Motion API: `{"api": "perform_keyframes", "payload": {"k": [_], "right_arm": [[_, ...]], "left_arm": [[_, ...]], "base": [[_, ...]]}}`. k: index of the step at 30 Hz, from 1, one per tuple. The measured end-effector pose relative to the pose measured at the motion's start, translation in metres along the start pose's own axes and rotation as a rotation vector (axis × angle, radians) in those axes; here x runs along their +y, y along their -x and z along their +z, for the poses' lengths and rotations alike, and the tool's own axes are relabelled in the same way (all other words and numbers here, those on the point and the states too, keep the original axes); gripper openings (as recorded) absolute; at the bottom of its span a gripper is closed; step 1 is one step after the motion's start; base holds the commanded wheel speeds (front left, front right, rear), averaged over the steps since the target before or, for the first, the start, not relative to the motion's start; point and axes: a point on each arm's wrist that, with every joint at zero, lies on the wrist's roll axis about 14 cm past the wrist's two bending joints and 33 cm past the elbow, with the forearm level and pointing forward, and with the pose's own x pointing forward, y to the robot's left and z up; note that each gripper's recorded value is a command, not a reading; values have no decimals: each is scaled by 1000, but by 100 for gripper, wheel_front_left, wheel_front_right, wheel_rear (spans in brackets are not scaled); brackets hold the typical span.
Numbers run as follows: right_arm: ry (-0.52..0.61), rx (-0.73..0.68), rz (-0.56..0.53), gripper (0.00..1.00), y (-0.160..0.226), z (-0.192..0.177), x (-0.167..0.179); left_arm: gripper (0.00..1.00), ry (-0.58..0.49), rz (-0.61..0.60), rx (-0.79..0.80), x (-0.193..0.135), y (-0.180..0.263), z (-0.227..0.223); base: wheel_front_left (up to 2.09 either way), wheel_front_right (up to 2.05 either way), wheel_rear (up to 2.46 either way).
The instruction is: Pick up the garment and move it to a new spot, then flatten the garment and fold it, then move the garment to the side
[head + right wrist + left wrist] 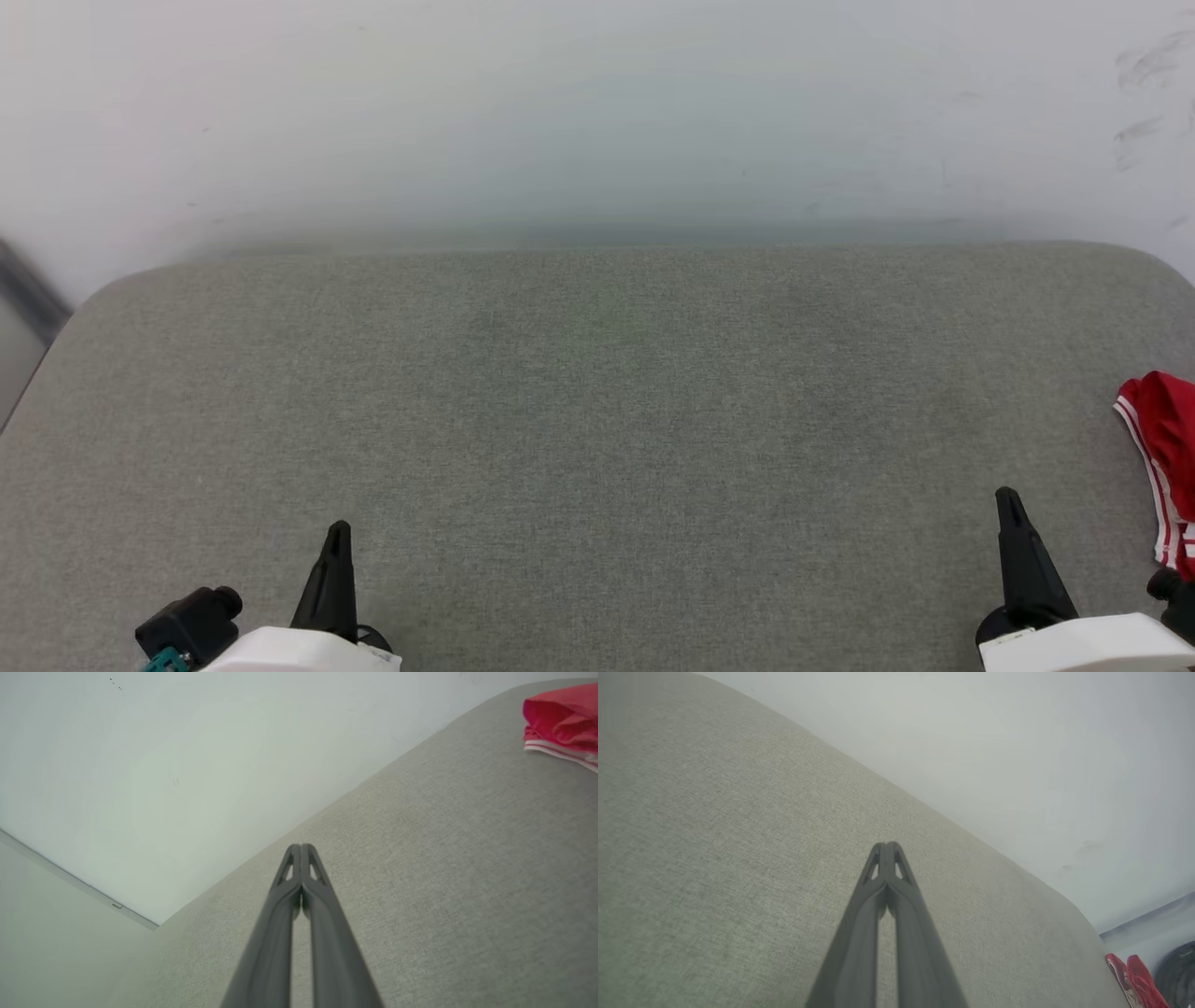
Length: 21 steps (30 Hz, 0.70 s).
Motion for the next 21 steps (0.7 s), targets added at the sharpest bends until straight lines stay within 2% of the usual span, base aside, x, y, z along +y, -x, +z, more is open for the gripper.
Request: {"api": "perform_keyframes", "payload": {"k": [21], "right_arm": [[-269,19,-23,0,-12,0,-2]], "left_arm": [[0,296,5,36,1,-12,-1]], "base": [[0,0,0]]}}
